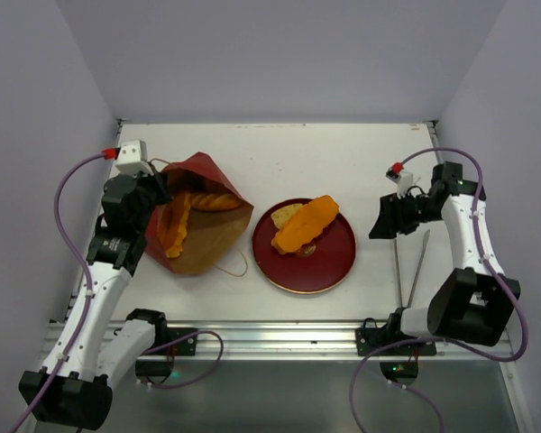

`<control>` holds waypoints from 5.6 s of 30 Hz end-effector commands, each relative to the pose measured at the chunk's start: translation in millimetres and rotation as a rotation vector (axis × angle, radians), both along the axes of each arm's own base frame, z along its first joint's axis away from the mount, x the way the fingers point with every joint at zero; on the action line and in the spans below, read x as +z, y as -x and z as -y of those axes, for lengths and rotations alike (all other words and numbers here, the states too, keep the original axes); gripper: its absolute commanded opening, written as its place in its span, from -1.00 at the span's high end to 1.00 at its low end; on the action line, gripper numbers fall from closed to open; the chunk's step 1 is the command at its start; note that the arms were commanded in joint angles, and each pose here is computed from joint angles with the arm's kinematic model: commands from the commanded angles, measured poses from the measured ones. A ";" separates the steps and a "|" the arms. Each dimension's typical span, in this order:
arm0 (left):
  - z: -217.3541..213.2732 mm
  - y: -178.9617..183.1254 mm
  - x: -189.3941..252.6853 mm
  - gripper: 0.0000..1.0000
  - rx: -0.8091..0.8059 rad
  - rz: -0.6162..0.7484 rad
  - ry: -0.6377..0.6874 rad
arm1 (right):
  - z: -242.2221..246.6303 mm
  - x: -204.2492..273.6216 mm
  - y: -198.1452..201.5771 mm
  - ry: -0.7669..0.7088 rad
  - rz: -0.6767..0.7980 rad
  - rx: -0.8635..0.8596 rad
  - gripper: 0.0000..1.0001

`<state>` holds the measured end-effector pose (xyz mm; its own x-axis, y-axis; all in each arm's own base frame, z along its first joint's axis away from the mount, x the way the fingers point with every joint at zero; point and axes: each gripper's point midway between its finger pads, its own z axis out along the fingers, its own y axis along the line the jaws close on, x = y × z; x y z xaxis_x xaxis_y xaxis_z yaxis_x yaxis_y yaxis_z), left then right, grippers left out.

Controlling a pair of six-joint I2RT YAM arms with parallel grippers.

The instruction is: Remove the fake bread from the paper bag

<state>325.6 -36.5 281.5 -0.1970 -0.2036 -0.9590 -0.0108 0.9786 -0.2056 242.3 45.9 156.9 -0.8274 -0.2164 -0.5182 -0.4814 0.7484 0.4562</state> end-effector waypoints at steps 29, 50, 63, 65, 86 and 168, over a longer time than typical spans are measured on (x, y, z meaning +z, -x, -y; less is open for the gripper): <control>9.2 3.4 -2.9 1.00 -0.051 0.106 0.035 | 85.6 -39.7 -37.7 0.425 0.152 -0.419 -0.22; 8.6 6.6 -1.2 1.00 -0.054 0.117 0.026 | 93.8 -137.6 -25.9 0.579 -0.123 -0.219 0.26; 7.4 5.9 -2.9 1.00 -0.048 0.113 0.021 | 80.8 -114.6 -72.3 0.653 0.006 -0.100 1.00; 7.2 5.7 -3.4 1.00 -0.047 0.111 0.020 | 64.0 -115.3 -77.3 0.676 0.028 -0.048 1.00; 9.8 3.4 -10.1 1.00 -0.061 0.091 0.016 | 22.6 -131.0 -119.2 0.662 0.097 -0.038 0.81; 22.6 4.9 -0.3 1.00 -0.134 0.140 0.031 | 90.1 -127.8 -70.6 0.473 0.036 0.019 1.00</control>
<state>317.3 -57.5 259.4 -0.1683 -0.2079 -0.9636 0.1221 0.9656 -0.2297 313.7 -60.3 14.1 -0.8092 -0.4983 -0.3112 -0.5249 0.8511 0.0023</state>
